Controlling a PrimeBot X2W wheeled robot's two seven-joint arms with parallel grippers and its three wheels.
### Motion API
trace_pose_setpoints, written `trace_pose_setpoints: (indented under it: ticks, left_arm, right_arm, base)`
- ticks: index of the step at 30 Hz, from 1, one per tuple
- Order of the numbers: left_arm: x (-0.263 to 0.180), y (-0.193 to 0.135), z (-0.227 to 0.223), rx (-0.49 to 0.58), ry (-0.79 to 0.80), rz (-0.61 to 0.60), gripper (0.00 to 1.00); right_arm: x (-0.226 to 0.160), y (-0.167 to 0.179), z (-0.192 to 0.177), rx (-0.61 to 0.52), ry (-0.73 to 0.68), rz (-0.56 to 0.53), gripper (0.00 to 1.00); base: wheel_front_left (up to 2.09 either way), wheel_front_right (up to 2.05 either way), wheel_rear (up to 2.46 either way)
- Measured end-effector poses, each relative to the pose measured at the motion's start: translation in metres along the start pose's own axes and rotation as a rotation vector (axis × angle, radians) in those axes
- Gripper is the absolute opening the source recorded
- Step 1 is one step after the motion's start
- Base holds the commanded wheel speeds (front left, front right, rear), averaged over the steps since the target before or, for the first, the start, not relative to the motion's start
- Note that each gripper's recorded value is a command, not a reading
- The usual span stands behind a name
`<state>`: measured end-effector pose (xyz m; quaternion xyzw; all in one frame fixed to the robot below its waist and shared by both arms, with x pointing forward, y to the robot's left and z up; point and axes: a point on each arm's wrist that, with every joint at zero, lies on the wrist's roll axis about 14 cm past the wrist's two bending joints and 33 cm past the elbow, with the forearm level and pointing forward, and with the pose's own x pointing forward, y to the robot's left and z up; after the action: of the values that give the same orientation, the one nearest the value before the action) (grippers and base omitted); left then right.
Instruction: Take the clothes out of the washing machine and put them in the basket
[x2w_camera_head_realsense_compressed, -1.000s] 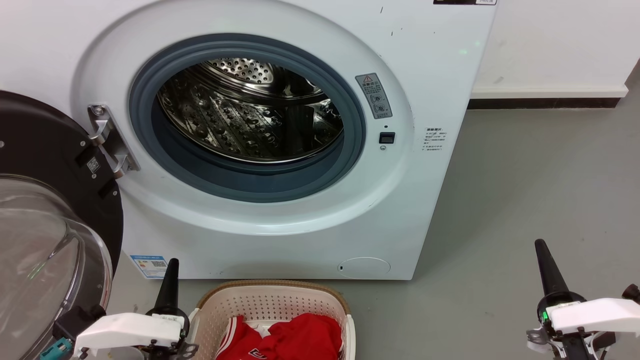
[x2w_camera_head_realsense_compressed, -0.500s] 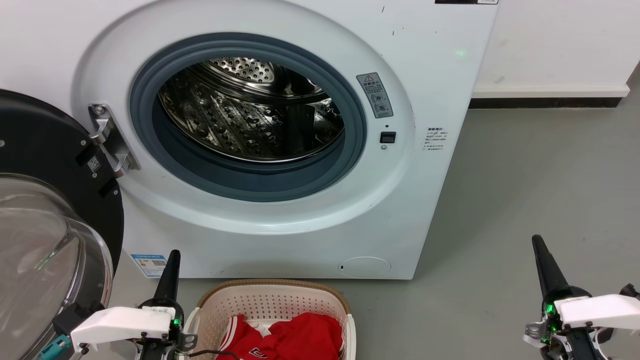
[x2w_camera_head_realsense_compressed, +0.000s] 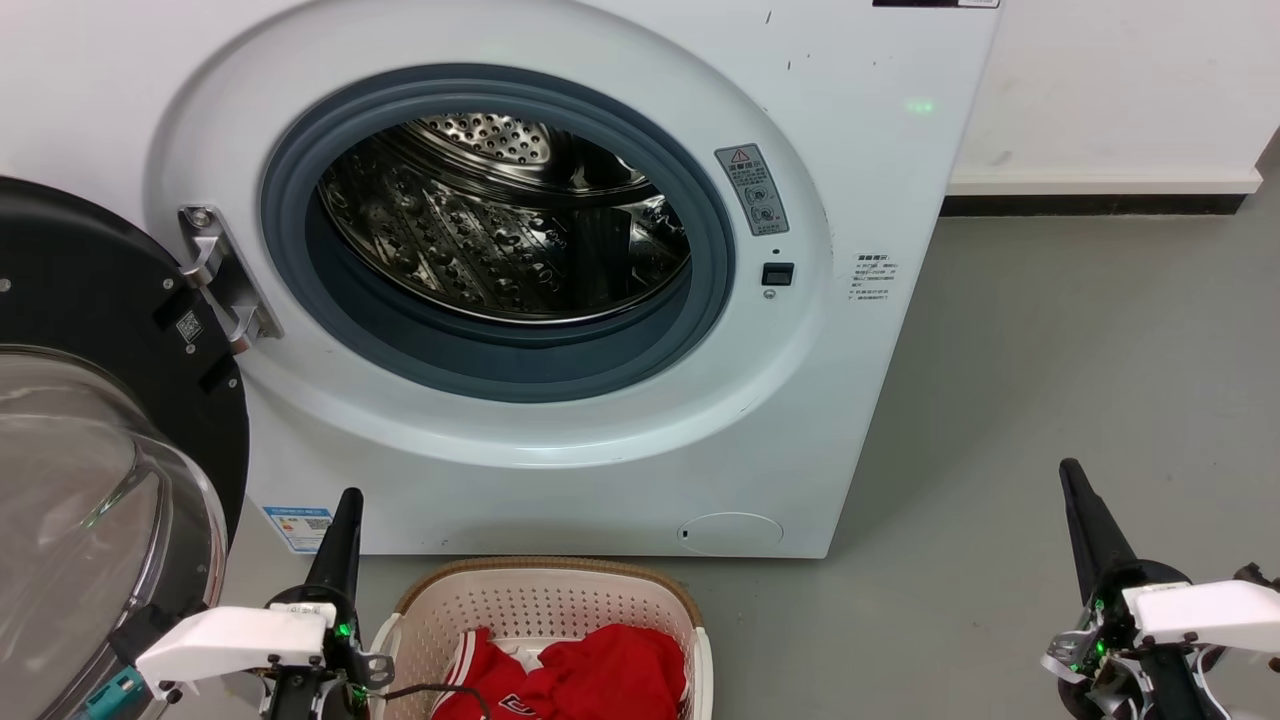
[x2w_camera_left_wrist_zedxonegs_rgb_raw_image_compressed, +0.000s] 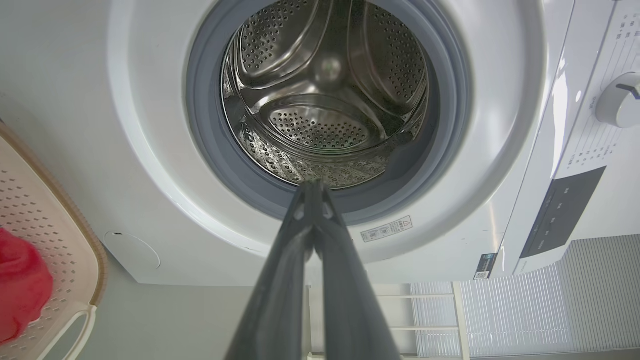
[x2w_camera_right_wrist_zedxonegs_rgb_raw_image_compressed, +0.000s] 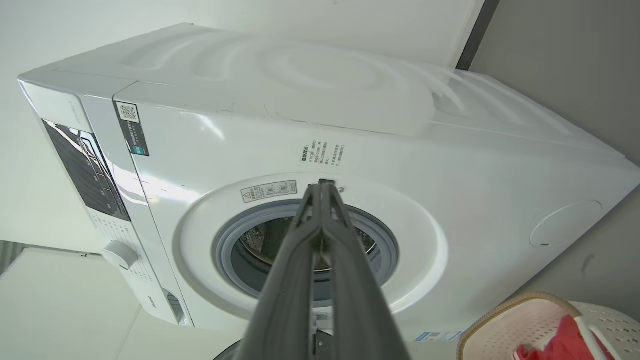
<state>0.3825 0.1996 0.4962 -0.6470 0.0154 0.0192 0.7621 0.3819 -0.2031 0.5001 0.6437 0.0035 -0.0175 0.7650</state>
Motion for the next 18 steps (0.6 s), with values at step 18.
trace_pose_setpoints:
  ticks: [18]
  left_arm:
    - [0.0043,-0.0072,0.0012,-0.136,0.006,-0.033,0.0]
  right_arm:
    - [0.0046,0.0044,-0.0028,0.145,0.018,0.018,0.0]
  base:
    - [0.0,0.0,0.0]
